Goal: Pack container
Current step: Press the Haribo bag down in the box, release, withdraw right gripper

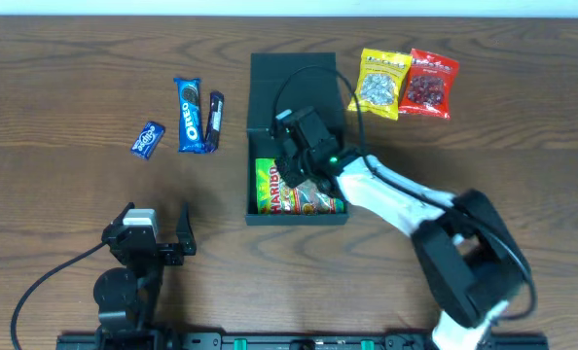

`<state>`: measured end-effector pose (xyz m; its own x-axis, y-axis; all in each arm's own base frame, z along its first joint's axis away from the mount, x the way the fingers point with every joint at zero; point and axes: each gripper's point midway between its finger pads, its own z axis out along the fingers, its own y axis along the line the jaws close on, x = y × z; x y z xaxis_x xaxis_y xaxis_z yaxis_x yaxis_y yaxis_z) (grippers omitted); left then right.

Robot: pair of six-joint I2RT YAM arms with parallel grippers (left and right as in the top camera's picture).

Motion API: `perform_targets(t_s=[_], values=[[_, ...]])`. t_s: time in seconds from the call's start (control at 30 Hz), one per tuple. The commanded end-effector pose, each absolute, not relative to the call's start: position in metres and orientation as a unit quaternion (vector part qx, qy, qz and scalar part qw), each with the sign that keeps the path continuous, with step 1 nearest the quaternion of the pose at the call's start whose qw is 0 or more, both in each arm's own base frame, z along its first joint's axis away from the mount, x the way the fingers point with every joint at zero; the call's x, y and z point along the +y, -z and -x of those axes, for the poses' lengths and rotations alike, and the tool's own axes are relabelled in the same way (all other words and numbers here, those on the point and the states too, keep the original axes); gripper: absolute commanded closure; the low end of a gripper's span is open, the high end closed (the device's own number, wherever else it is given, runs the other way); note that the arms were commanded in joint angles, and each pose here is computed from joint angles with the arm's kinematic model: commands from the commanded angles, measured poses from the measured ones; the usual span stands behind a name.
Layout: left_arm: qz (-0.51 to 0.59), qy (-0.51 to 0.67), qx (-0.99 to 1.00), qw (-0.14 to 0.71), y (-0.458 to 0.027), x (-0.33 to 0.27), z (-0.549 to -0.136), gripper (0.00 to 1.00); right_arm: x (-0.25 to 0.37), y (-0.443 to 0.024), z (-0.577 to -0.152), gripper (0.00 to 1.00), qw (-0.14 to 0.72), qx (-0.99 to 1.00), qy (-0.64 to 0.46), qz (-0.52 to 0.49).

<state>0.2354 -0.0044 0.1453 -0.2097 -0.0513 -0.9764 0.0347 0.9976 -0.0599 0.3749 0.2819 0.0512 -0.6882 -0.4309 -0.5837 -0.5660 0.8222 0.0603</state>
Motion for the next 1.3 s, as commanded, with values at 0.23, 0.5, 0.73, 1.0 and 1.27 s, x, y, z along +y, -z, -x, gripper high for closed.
perform_targets(t_s=[0.23,0.5,0.73,1.0,1.27], values=[[0.006,0.027,0.786,0.618,-0.132,-0.002,-0.236,0.05,0.229,-0.041,-0.357,0.99,0.226,0.940,-0.016,0.256],[0.006,0.027,0.786,0.618,-0.132,-0.002,-0.236,0.05,0.217,-0.016,-0.360,0.99,0.202,0.948,-0.003,0.248],[0.006,0.027,0.786,0.618,-0.132,-0.002,-0.236,0.05,0.204,-0.002,-0.348,0.98,0.162,0.960,0.009,0.228],[0.006,0.027,0.786,0.618,-0.132,-0.002,-0.236,0.05,0.210,-0.012,-0.356,0.99,0.185,0.957,0.000,0.225],[0.006,0.027,0.786,0.618,-0.132,-0.002,-0.236,0.05,0.233,-0.106,-0.365,0.99,0.282,0.930,-0.073,0.223]])
